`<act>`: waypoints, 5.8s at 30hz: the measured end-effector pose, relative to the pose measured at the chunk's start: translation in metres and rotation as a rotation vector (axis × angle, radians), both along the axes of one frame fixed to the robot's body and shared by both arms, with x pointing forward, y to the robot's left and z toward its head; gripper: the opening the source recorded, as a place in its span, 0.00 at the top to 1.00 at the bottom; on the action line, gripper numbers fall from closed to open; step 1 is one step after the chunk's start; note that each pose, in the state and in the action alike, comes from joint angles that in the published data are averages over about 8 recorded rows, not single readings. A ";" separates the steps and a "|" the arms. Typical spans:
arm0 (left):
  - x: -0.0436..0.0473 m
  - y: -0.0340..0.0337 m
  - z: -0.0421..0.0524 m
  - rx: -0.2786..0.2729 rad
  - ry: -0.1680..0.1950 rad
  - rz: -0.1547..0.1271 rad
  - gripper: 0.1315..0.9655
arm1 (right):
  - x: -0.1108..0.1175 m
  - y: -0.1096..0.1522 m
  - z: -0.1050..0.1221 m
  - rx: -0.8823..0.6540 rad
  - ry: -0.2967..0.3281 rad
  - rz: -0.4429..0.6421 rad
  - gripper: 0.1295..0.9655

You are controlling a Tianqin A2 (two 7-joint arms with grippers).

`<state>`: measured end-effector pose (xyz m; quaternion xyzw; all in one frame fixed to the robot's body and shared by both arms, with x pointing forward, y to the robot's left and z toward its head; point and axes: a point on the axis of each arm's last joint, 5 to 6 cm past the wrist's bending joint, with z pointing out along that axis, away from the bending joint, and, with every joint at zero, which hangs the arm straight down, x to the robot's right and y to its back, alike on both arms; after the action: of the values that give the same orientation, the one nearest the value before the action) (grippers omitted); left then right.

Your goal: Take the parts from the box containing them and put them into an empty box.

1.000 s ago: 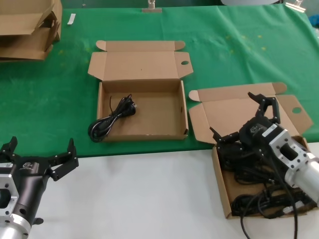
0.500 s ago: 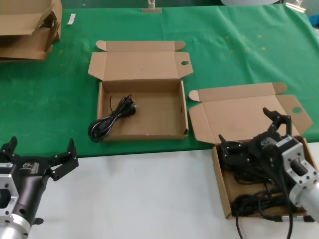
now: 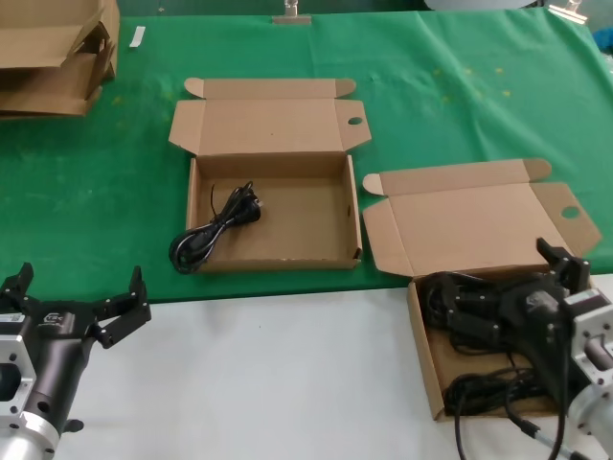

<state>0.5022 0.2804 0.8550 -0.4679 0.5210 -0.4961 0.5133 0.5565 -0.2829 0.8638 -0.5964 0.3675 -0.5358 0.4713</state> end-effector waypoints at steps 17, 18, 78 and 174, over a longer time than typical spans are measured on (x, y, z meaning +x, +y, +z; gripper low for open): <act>0.0000 0.0000 0.0000 0.000 0.000 0.000 0.00 | -0.040 0.002 -0.008 0.187 0.020 -0.106 0.00; 0.0000 0.0000 0.0000 0.000 0.000 0.000 0.00 | -0.041 0.002 -0.008 0.190 0.021 -0.108 0.00; 0.0000 0.0000 0.0000 0.000 0.000 0.000 0.00 | -0.042 0.002 -0.008 0.194 0.021 -0.110 0.00; 0.0000 0.0000 0.0000 0.000 0.000 0.000 0.00 | -0.042 0.002 -0.008 0.194 0.021 -0.110 0.00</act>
<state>0.5022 0.2804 0.8550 -0.4679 0.5210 -0.4961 0.5133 0.5147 -0.2805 0.8558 -0.5325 0.4546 -0.5166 0.4928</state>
